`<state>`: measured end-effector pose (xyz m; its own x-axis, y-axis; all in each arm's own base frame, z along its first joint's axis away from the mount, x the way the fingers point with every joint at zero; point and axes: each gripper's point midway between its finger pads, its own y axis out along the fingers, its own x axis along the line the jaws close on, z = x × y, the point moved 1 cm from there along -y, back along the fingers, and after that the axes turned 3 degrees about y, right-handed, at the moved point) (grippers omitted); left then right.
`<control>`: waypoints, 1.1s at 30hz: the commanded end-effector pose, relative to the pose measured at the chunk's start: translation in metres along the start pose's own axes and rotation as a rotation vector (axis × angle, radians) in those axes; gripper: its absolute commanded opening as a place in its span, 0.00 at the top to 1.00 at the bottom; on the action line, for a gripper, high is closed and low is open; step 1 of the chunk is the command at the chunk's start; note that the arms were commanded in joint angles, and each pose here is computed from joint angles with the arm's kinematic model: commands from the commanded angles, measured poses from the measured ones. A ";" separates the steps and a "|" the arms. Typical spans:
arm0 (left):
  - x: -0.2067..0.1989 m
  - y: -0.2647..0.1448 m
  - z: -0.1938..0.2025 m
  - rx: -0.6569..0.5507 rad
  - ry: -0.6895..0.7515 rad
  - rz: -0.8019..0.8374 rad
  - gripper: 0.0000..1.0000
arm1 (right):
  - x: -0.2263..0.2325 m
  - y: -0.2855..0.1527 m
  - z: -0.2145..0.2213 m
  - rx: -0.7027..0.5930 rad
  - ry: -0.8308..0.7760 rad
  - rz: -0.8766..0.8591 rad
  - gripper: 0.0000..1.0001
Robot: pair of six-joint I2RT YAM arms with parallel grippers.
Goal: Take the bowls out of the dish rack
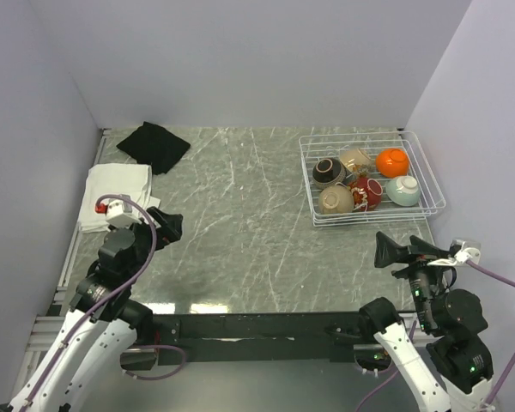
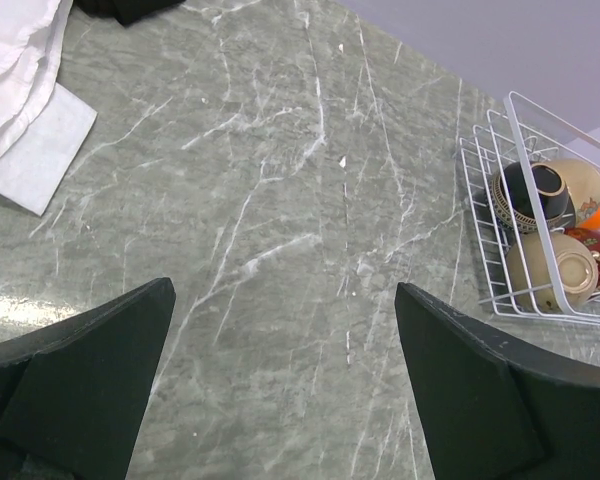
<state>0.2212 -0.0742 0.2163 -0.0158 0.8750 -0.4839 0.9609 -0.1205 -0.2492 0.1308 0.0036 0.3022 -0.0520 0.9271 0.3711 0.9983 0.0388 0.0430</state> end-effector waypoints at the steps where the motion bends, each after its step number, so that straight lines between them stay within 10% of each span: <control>1: -0.013 0.003 -0.010 -0.023 -0.006 0.046 0.01 | 0.002 -0.014 -0.018 -0.114 0.024 -0.058 0.00; 33: -0.032 0.059 0.020 0.146 0.205 0.094 0.01 | 0.082 0.211 0.100 0.552 0.001 0.135 0.00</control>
<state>0.2682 -0.1172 0.1719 0.1015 0.9355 -0.3384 0.8750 -0.2458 -0.4171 0.3065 0.1166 0.2451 0.0067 0.9490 0.3153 0.8728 0.1483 -0.4650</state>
